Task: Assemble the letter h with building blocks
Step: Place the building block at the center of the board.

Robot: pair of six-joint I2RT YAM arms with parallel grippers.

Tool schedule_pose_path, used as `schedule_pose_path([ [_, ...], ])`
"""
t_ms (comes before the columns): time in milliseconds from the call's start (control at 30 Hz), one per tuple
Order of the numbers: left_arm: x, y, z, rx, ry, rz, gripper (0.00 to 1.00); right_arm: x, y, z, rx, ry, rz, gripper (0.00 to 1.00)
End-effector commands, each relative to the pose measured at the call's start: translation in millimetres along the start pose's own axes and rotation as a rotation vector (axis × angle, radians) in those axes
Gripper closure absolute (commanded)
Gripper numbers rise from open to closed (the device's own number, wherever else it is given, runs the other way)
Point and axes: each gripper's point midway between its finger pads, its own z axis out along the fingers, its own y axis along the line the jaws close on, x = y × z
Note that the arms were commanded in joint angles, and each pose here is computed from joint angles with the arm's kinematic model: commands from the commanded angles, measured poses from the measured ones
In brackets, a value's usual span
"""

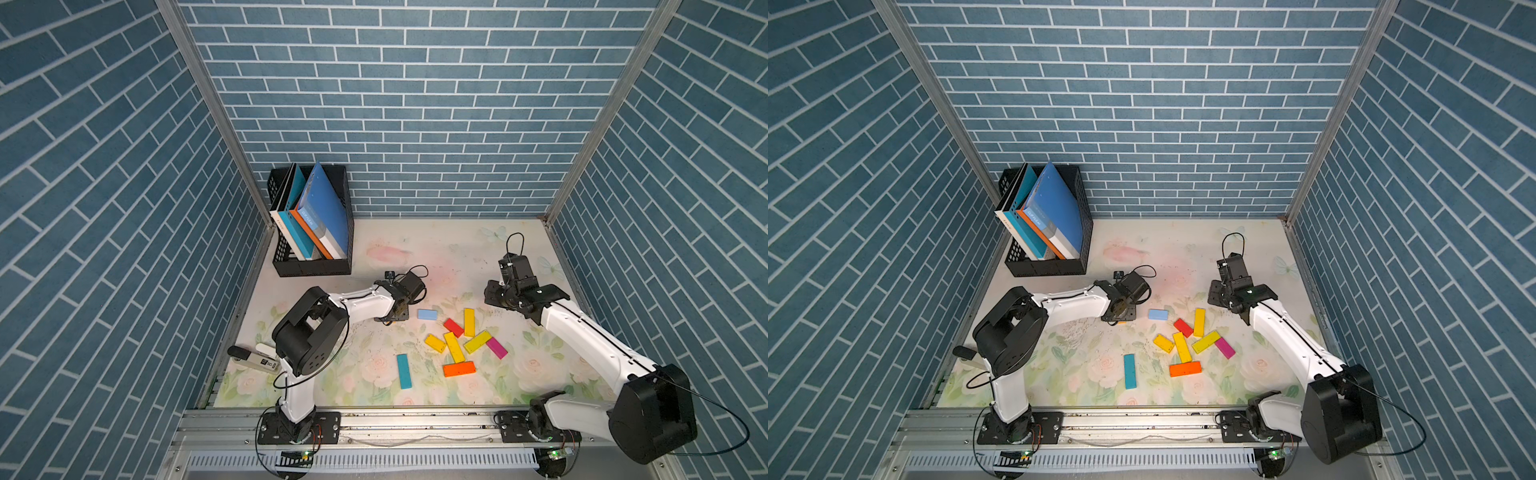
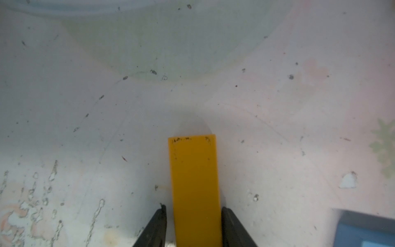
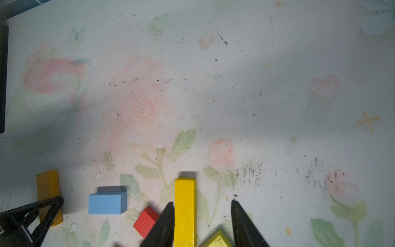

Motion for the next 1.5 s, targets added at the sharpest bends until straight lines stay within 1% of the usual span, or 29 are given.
schedule_pose_path([
  [0,5,12,-2,-0.031,0.01,0.012,0.51,-2,2,-4,0.002,0.004,0.006,0.55],
  [133,6,17,-4,-0.037,0.005,0.007,0.47,-3,2,-6,0.001,0.0,0.006,0.55],
  [367,8,20,-6,-0.033,0.004,0.004,0.47,-2,3,-6,-0.001,0.003,0.009,0.56],
  [533,9,15,-6,-0.005,0.01,0.0,0.44,-3,3,-6,-0.002,0.004,0.009,0.56],
  [700,6,5,-11,0.044,0.008,-0.004,0.44,-5,6,-7,-0.001,0.007,0.0,0.55],
  [800,3,4,-12,0.049,0.003,-0.007,0.45,-7,7,-7,0.0,0.004,-0.003,0.55],
  [900,5,3,-9,0.042,0.012,-0.002,0.49,-9,9,-8,-0.002,0.004,-0.004,0.55],
  [1000,6,3,-6,0.037,0.018,-0.003,0.5,-9,10,-7,-0.003,0.004,-0.006,0.55],
  [1267,3,4,-9,0.034,0.006,-0.008,0.56,-9,14,-7,-0.005,0.013,-0.018,0.55],
  [1333,1,4,-9,0.027,0.003,-0.008,0.55,-9,15,-7,-0.006,0.014,-0.02,0.55],
  [1467,-1,5,-13,0.024,0.0,-0.012,0.43,-8,18,-7,-0.008,0.019,-0.028,0.55],
])
